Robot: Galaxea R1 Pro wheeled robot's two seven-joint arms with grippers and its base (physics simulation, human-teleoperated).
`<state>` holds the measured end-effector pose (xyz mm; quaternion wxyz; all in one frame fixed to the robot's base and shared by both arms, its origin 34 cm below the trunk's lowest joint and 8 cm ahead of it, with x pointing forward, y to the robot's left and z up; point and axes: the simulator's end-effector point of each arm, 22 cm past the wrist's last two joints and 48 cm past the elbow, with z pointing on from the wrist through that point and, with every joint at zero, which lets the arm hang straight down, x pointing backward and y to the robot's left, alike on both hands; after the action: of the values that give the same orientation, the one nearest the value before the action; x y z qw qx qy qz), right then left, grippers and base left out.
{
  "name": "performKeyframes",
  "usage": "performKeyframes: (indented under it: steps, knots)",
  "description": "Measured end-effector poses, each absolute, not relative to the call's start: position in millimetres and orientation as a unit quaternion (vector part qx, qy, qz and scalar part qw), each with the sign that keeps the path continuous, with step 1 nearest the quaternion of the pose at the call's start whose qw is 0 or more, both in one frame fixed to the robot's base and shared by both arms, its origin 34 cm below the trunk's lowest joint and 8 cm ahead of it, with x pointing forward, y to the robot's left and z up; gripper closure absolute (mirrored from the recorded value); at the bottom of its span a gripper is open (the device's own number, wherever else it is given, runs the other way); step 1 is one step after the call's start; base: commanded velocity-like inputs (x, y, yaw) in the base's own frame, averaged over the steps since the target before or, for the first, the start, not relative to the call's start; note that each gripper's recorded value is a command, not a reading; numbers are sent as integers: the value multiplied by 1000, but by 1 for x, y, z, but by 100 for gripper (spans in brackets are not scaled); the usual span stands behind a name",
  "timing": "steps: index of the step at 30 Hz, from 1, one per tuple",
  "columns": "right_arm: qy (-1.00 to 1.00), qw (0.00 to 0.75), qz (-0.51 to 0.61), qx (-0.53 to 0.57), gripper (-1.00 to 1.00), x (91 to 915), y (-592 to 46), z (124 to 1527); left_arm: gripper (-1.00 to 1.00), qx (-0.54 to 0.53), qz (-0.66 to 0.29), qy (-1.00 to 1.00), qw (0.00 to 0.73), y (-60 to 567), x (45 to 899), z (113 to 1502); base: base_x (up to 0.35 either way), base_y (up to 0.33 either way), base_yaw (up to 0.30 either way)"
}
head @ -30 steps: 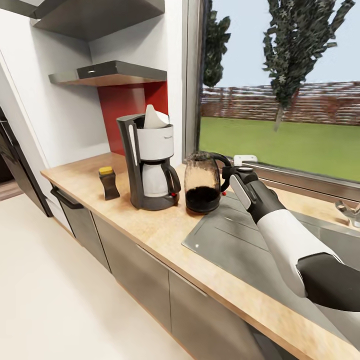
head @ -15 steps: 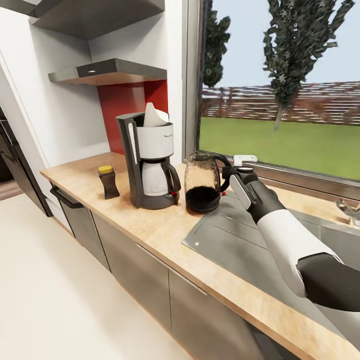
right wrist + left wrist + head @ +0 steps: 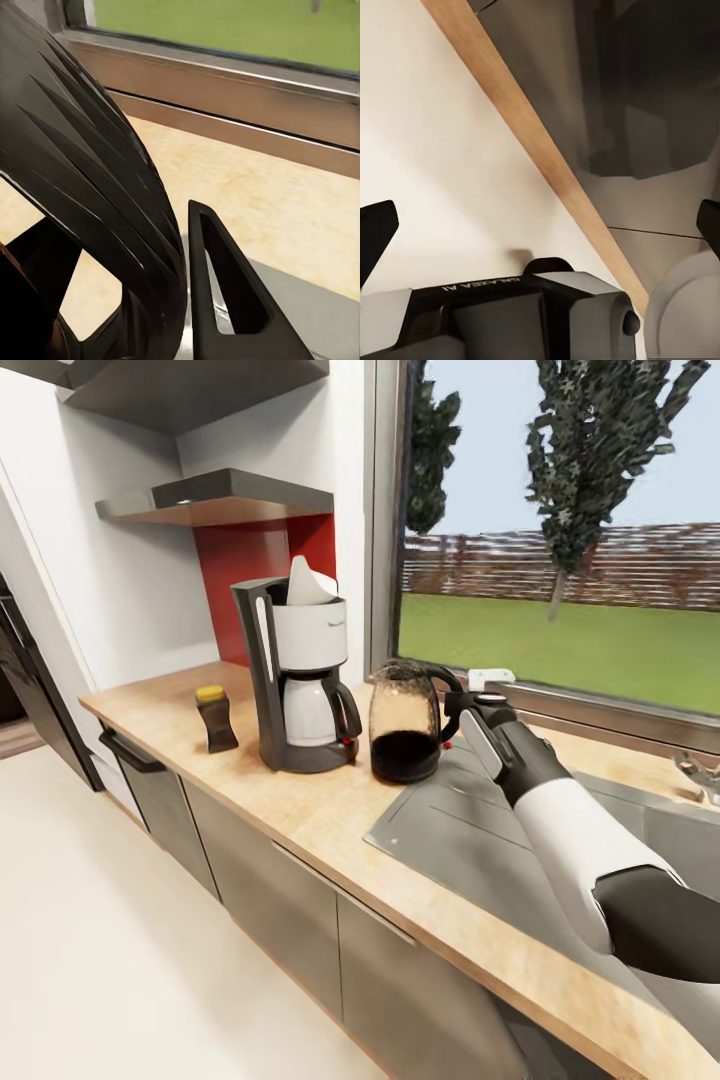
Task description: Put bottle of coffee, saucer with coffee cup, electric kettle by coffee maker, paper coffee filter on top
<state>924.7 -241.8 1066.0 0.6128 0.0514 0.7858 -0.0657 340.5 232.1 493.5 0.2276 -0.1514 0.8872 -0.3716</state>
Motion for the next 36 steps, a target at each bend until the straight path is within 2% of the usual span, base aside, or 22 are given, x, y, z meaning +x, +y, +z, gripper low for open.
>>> performKeyframes:
  steps: [29,30,31,36]
  knots:
    - [775,627,-61,61,100,928,-244,1063,-100,-151,-372,887,228,232,341,490,0,0,0]
    - [775,627,-61,61,-100,928,-244,1063,-100,-151,-372,887,228,232,341,490,0,0,0]
    - [790,606,-72,60,-100,928,-250,1039,-100,-151,-372,887,228,232,341,490,0,0,0]
    - [791,605,-73,59,-100,928,-251,1038,-100,-151,-372,887,228,232,341,490,0,0,0]
